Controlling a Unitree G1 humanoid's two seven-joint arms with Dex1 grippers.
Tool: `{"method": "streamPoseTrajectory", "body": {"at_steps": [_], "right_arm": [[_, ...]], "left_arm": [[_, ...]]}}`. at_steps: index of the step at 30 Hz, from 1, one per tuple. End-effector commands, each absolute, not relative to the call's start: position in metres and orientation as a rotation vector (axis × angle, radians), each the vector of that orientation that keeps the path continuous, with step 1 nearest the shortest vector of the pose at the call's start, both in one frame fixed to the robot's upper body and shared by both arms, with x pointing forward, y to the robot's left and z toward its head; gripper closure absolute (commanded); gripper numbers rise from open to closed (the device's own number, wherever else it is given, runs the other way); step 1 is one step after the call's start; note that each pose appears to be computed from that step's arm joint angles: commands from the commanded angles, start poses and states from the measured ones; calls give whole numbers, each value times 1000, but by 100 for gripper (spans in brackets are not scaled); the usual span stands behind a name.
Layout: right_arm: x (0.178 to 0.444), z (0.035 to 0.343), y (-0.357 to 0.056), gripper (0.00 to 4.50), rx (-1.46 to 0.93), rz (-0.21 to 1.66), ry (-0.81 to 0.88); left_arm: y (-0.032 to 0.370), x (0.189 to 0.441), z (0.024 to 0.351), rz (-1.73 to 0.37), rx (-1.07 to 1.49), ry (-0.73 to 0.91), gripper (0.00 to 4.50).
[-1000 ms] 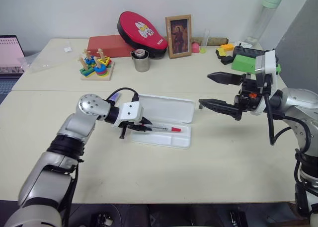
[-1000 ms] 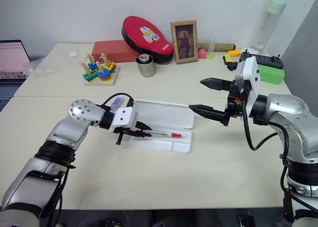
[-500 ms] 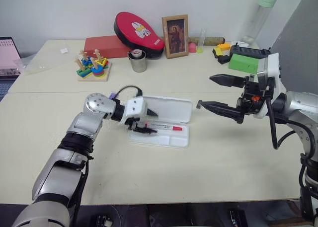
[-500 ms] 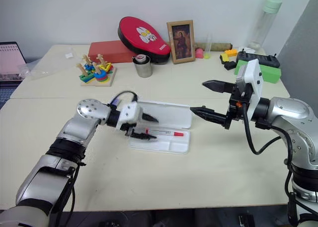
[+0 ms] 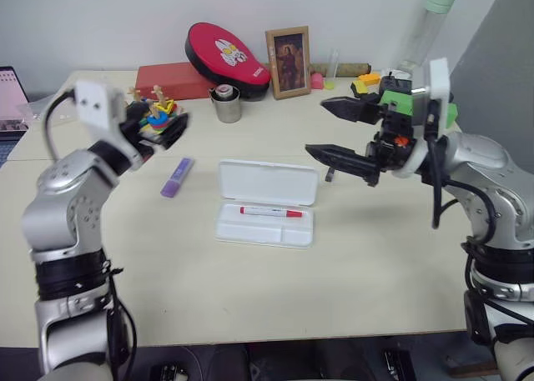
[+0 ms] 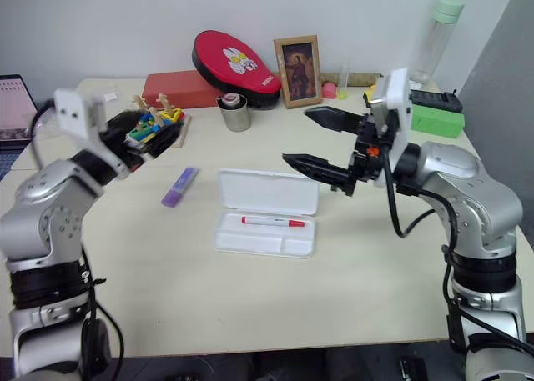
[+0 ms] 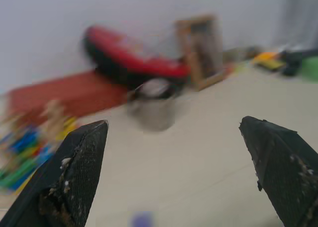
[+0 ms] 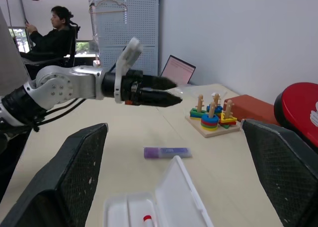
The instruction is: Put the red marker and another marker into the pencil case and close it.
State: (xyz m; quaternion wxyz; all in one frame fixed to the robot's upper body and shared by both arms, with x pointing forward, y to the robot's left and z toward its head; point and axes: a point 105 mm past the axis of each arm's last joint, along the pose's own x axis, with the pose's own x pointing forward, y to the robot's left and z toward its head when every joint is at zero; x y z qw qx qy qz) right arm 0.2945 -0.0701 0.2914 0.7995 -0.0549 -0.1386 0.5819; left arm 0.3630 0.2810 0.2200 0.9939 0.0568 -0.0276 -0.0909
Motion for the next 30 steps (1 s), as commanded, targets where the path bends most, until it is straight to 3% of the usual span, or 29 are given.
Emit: {"method": "streamPoseTrajectory", "body": {"at_steps": [1,8,15,20,30], "right_arm": [[290,302,-57,0,-141,1285,-362],[284,307,-37,0,-150,1346,-393],[282,308,-35,0,-153,1340,-399],[282,307,-37,0,-151,1330,-391],[282,305,-39,0,-145,1320,-381]], "left_arm": [[291,363,199,-133,175,-8,2],[281,373,134,-217,167,153,2],[276,388,105,-233,150,255,2],[272,390,103,-262,163,265,77],[267,390,110,-278,191,238,283]]}}
